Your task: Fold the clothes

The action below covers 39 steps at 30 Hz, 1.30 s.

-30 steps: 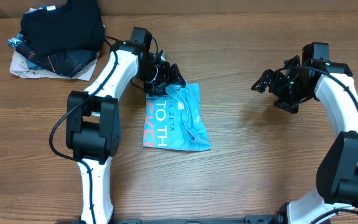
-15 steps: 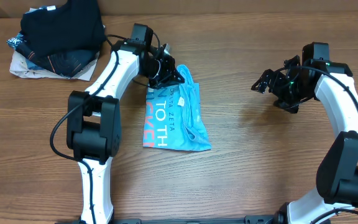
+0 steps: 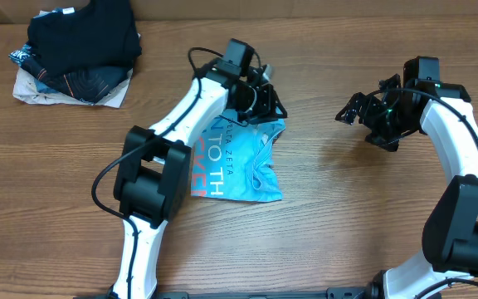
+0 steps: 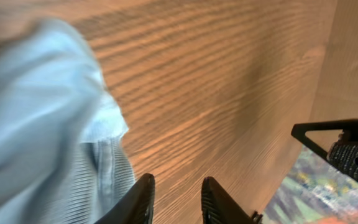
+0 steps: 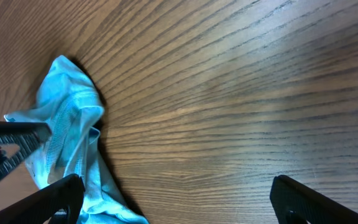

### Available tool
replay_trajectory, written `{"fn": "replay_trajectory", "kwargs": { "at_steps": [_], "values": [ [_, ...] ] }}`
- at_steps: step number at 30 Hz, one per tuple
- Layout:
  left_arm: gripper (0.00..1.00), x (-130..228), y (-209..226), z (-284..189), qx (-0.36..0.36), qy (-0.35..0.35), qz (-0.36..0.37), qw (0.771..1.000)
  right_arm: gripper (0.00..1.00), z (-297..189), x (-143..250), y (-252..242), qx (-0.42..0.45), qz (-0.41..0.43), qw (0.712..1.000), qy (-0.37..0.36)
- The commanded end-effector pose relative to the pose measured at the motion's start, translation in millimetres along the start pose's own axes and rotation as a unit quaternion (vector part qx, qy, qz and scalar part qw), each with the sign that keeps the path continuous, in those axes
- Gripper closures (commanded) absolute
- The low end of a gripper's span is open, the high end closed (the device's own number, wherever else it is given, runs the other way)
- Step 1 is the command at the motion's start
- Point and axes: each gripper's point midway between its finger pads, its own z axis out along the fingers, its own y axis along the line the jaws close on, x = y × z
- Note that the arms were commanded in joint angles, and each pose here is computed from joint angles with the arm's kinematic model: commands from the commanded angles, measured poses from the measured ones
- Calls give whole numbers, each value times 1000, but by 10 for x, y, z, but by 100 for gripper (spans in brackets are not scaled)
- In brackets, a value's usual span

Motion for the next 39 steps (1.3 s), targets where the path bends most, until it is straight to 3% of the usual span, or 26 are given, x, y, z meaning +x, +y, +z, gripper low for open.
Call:
{"fn": "replay_trajectory", "kwargs": {
  "at_steps": [1, 10, 12, 15, 16, 20, 23, 32, 39],
  "values": [
    [66, -91, -54, -63, -2, -13, 9, 1000, 0, -35, 36, 47, -5, -4, 1000, 0],
    [41, -169, 59, -702, -32, -10, 8, 999, 0, -37, 186, 94, -19, 7, 999, 32],
    [31, -161, 242, -872, -80, -12, -16, 997, 0, -31, 266, 188, -40, 7, 998, 49],
    [4, -132, 669, -1194, -178, -20, -73, 981, 0, -11, 406, 389, -74, -14, 994, 75],
    [0, -110, 801, -1290, -199, -19, -89, 976, 0, 9, 458, 459, -80, -22, 993, 83],
    [0, -30, 1107, -1533, -229, -12, -135, 964, 0, 135, 648, 711, -77, -53, 990, 103],
    [0, 8, 1264, -1674, -245, -11, -158, 956, 1, 262, 731, 809, -36, -26, 994, 98],
    [0, 118, 1449, -1807, -296, 0, -170, 940, 45, 540, 999, 1070, 50, -36, 996, 64],
    [0, 131, 1404, -1758, -297, 4, -164, 941, 46, 674, 1098, 1200, 51, -13, 997, 64]
  ]
}}
